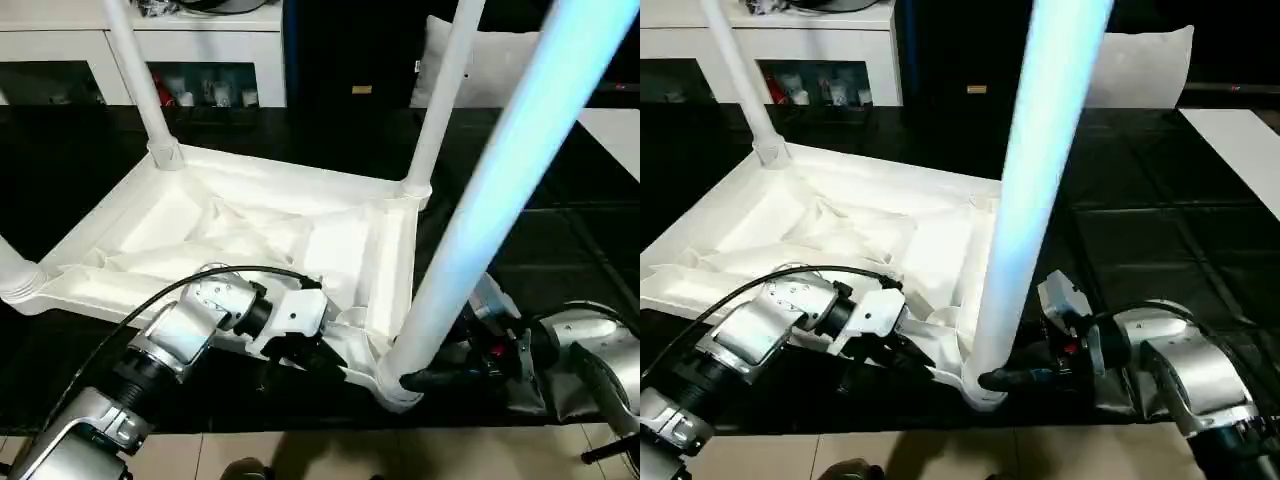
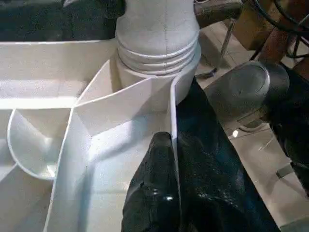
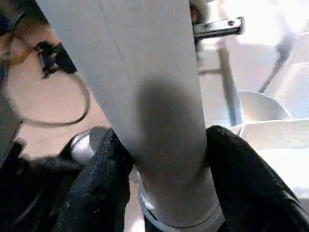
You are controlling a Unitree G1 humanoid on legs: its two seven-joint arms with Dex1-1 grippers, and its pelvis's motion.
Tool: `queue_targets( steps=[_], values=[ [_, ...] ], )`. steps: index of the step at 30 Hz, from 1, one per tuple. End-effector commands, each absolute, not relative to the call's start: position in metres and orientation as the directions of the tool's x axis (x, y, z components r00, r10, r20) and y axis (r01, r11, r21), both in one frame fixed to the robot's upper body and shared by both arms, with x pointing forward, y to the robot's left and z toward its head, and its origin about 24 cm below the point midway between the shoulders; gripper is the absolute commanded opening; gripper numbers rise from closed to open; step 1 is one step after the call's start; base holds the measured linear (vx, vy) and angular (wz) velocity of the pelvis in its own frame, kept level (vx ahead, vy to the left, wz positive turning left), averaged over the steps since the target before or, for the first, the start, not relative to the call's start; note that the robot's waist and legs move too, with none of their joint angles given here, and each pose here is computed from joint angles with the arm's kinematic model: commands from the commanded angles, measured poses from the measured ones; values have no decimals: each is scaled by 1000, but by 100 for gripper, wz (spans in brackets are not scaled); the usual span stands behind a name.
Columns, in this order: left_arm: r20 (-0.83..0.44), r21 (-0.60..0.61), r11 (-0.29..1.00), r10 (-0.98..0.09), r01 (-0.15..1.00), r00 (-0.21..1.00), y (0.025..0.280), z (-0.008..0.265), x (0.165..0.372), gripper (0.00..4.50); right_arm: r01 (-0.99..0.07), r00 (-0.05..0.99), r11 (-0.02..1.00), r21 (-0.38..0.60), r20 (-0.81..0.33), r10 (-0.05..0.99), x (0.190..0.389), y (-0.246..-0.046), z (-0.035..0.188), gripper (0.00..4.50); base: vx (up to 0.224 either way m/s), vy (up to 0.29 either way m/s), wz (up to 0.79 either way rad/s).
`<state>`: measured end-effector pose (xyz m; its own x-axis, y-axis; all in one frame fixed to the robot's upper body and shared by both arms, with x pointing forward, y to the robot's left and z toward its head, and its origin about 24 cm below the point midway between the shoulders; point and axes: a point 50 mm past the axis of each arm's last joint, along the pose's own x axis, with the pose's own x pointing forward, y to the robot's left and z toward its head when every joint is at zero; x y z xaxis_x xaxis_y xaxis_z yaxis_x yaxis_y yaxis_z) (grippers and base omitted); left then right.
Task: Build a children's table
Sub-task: Rotate leg to tighten
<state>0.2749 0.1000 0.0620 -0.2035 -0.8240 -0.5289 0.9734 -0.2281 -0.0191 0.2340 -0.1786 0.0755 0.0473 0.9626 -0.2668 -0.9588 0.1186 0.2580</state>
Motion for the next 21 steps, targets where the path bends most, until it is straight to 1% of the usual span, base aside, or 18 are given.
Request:
queue_targets(
  steps=[1,3,4,5,7,8,9,10,11,12,14,15,16,17,18,20,21],
  values=[
    [-487,13,-164,-863,986,-137,82,69,279,0,-942,171,229,246,-234,957,240,-162,76,205,0,0,0],
    [-476,26,-52,-879,998,-33,74,68,284,0,-889,349,406,211,-263,900,250,-151,69,205,0,0,0],
    [-476,26,-52,-879,998,-33,74,68,284,0,-889,349,406,211,-263,900,250,-151,69,204,0,0,0],
    [-471,31,-9,-882,999,6,70,67,287,0,-857,416,472,208,-264,870,255,-147,68,203,0,0,0],
    [-471,31,-9,-882,999,6,70,67,287,0,-857,416,472,208,-264,870,255,-147,68,201,0,0,0],
    [-462,33,44,-885,998,55,64,67,289,0,-815,490,546,193,-272,828,260,-143,66,200,0,0,0],
    [-442,34,127,-888,991,128,56,67,293,0,-747,583,640,178,-286,760,267,-138,63,199,0,0,0],
    [-436,33,153,-887,988,153,54,67,295,0,-722,612,670,175,-291,736,269,-137,62,199,0,0,0],
    [-399,31,302,-870,953,289,38,68,303,0,-569,745,807,158,-316,587,279,-130,58,199,0,0,0],
    [-383,26,350,-862,936,333,31,69,305,0,-523,779,840,143,-319,539,282,-127,57,199,0,0,0],
    [-376,25,368,-858,929,350,29,70,306,0,-510,790,849,137,-316,525,283,-126,57,199,0,0,0],
    [-353,26,410,-849,912,392,20,73,308,0,-482,819,867,130,-284,498,285,-121,58,199,0,0,0],
    [-353,26,410,-849,912,392,20,73,308,0,-482,819,867,130,-284,498,285,-121,58,199,0,0,0],
    [-347,28,416,-849,909,399,17,74,309,0,-476,827,869,136,-267,495,286,-119,58,251,0,0,0],
    [-342,32,415,-850,909,400,15,76,309,0,-468,838,871,150,-239,491,287,-117,61,264,0,0,0],
    [-340,34,415,-851,909,401,14,77,309,0,-457,848,874,162,-218,484,288,-116,63,272,0,0,0],
    [-349,50,398,-852,916,389,18,76,309,0,-474,843,866,162,-201,499,287,-117,65,285,0,0,0]
  ],
)
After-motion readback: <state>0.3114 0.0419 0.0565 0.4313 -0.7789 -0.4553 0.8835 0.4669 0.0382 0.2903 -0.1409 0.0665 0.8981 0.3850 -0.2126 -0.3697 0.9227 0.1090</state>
